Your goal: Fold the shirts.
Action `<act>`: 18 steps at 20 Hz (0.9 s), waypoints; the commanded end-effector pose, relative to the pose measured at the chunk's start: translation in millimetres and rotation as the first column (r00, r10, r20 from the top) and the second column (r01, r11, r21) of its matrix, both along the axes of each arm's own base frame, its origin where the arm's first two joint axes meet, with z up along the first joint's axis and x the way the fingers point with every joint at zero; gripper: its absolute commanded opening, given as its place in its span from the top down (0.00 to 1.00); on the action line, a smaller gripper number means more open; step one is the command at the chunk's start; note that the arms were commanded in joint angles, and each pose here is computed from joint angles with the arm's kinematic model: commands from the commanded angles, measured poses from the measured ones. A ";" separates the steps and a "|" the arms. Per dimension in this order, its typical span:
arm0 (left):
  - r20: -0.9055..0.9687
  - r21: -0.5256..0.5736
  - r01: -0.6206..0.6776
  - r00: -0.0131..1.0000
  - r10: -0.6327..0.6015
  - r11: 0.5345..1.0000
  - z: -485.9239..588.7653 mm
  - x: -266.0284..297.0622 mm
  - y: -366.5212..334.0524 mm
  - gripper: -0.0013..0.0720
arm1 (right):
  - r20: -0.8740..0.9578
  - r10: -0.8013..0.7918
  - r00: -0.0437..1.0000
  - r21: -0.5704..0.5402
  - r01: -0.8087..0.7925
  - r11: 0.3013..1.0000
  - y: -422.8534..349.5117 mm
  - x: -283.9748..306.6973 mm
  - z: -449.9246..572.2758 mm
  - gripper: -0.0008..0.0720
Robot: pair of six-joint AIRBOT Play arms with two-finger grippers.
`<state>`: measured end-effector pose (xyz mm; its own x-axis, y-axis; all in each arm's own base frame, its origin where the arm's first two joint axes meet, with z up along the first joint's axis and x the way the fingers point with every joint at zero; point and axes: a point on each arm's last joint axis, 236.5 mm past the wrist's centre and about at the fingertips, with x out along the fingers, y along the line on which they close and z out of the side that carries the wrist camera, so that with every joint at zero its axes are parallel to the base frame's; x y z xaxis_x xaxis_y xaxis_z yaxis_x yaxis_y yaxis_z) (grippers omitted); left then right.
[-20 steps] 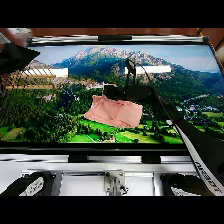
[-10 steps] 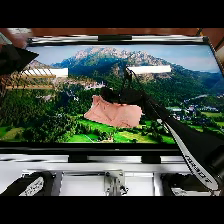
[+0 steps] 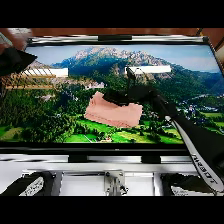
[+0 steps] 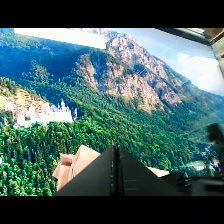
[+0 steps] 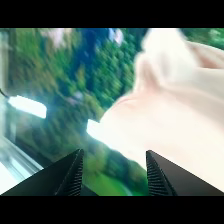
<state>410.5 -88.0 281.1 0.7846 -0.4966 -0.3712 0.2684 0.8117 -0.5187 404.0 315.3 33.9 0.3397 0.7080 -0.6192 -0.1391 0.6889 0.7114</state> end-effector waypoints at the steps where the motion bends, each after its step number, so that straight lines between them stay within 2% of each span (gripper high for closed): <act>1: -0.001 0.018 -0.008 1.000 0.008 1.000 -2.4 0.7 3.1 0.94 | -0.039 0.012 0.999 -0.142 -0.017 0.990 -83.6 -1.6 1.0 0.29; 2: -0.002 0.019 -0.008 1.000 0.008 1.000 -2.6 0.7 3.3 0.94 | -0.066 -0.024 0.998 -0.191 0.011 0.982 -117.2 -0.4 -2.2 0.28; 3: -0.002 0.020 -0.008 1.000 0.008 1.000 -2.7 0.7 3.4 0.94 | -0.120 -0.068 0.990 -0.256 0.035 0.966 -154.7 -4.1 -12.5 0.18; 5: -0.002 0.022 -0.009 1.000 0.009 1.000 -3.0 0.7 3.7 0.94 | -0.238 -0.148 0.960 -0.333 0.062 0.941 -206.2 -21.1 -39.1 0.18; 6: -0.002 0.022 -0.009 1.000 0.009 1.000 -2.9 0.7 3.7 0.94 | -0.281 -0.174 0.944 -0.324 0.078 0.943 -213.9 -29.2 -51.0 0.13; 11: -0.004 0.021 -0.009 1.000 0.009 1.000 -3.7 1.3 3.7 0.94 | -0.390 -0.211 0.896 -0.246 0.119 0.962 -185.7 -53.7 -109.1 0.13; 18: -0.004 0.021 -0.009 1.000 0.009 1.000 -3.7 1.3 3.7 0.94 | -0.432 -0.207 0.878 -0.163 0.149 0.975 -137.9 -43.3 -140.0 0.13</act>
